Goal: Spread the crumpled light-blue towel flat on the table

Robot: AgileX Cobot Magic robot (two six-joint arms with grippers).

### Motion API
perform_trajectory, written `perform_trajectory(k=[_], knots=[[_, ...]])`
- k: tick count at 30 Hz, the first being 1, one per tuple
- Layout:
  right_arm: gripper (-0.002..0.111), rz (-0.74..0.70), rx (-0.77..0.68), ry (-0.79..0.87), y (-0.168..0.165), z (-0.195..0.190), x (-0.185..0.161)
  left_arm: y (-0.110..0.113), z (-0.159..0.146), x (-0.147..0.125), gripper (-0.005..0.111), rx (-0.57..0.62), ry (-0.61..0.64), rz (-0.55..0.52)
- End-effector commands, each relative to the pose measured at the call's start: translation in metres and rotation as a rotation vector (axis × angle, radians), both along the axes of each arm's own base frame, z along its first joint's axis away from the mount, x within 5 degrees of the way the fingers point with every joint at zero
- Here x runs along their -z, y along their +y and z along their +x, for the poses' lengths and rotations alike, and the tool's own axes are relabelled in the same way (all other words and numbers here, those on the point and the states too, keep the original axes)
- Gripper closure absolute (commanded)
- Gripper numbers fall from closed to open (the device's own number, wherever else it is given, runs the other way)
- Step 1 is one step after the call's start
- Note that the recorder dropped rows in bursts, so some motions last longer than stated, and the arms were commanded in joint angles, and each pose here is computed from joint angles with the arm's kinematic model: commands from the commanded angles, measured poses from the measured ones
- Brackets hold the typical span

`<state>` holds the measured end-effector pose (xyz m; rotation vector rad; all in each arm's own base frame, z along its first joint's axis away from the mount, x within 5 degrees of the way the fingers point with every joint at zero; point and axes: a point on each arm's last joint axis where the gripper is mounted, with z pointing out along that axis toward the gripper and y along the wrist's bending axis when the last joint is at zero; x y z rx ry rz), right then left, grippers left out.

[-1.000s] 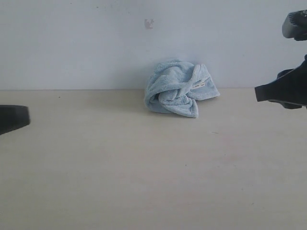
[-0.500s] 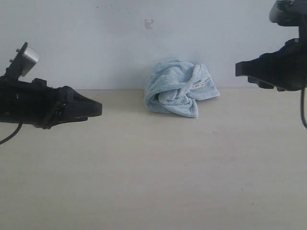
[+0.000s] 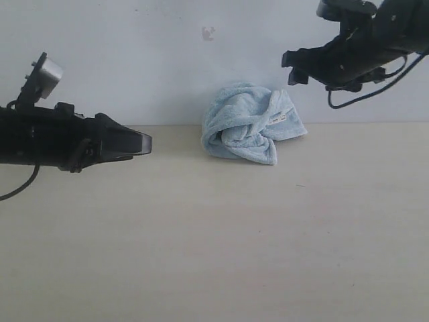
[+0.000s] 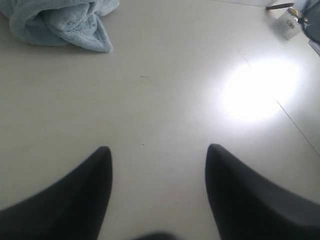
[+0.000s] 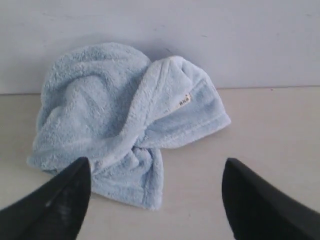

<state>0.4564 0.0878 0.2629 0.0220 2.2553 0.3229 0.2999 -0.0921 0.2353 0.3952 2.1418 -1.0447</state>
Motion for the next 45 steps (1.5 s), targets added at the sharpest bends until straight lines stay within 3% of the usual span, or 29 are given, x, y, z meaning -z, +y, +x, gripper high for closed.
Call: perform_trajectory(k=[1,7,14,21,26,32,36,42,44,45], knots=[[0.038,0.036,-0.002,0.024,0.007,0.043,0.026,-0.006,-0.003,-0.005,0.052,0.056,-0.017,-0.041],[0.038,0.086,0.025,0.035,-0.001,0.09,0.062,-0.006,-0.003,-0.005,0.052,0.065,-0.045,-0.029],[0.04,0.168,-0.018,0.015,0.009,0.109,0.09,-0.006,-0.003,-0.005,0.052,0.068,-0.051,-0.026],[0.067,0.176,-0.001,0.008,0.009,0.112,0.1,-0.007,-0.004,-0.006,0.054,0.086,-0.049,-0.04],[0.108,0.183,-0.004,0.002,0.009,0.111,0.093,-0.007,-0.004,-0.007,0.054,0.089,-0.049,-0.042],[0.108,0.144,-0.07,-0.008,0.011,0.105,0.068,-0.007,-0.007,-0.004,0.053,0.134,-0.062,0.005],[0.108,0.121,-0.131,0.031,0.013,0.096,0.055,-0.009,-0.009,-0.003,0.046,0.166,-0.076,0.021],[0.108,0.119,-0.17,0.065,0.015,0.087,0.039,-0.043,-0.002,0.013,0.039,0.173,-0.203,0.11],[0.108,0.112,-0.183,0.061,0.015,0.085,0.033,-0.051,0.004,0.022,0.037,0.125,-0.251,0.172],[0.108,0.111,-0.187,0.06,0.015,0.084,0.03,-0.052,0.007,0.029,0.037,0.122,-0.277,0.251]])
